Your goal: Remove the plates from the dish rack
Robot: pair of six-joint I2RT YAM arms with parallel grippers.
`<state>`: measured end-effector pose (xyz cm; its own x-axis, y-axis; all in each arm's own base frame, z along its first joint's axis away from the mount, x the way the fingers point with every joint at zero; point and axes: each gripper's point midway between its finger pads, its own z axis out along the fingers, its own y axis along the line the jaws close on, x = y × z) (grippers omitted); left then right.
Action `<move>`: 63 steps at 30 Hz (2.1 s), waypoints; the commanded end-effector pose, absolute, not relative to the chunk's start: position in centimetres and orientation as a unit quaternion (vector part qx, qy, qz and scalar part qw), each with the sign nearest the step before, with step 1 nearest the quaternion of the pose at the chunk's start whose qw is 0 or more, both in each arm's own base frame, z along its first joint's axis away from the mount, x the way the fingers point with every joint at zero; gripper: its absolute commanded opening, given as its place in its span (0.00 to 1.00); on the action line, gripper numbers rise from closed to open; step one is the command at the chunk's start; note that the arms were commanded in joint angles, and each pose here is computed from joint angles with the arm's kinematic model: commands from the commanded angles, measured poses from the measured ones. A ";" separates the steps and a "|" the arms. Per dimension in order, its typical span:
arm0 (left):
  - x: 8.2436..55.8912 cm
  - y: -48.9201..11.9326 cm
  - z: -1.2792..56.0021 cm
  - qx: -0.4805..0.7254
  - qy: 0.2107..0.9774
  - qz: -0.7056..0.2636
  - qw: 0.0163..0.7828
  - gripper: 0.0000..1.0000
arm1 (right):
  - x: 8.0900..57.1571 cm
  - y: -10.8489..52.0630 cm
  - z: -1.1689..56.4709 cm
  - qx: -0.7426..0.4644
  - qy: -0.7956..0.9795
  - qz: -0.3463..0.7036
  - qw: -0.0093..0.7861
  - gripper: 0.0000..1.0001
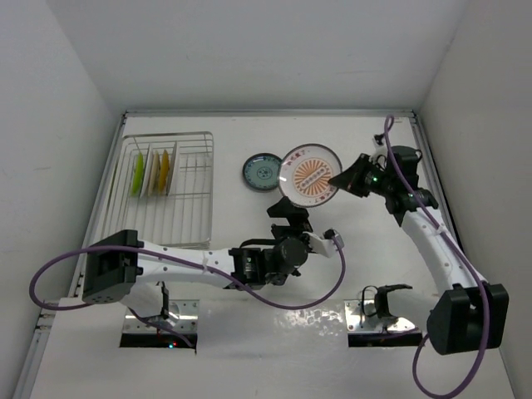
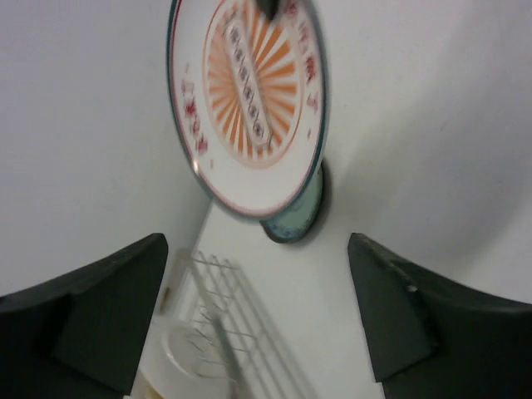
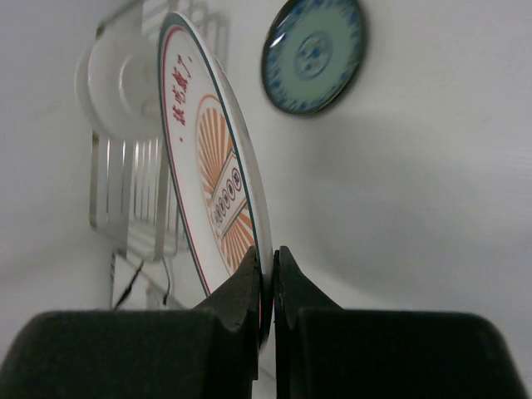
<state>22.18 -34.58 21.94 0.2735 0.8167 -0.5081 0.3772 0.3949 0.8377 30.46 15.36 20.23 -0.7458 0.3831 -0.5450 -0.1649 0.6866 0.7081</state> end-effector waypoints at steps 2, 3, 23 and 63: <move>22.4 -34.0 23.3 0.456 0.616 0.167 0.620 1.00 | 33.5 11.8 20.5 0.155 0.812 0.378 0.416 0.00; 22.4 -33.8 23.0 0.432 0.637 0.159 0.618 1.00 | 34.1 10.6 19.9 0.186 0.808 0.369 0.419 0.00; 31.2 -13.6 33.1 -0.082 0.807 0.049 0.583 1.00 | 41.6 3.8 2.1 0.317 0.847 0.272 0.329 0.00; 42.1 -1.5 18.1 -0.131 0.923 -0.030 0.360 0.29 | 26.2 8.4 5.8 0.118 0.915 0.173 0.344 0.97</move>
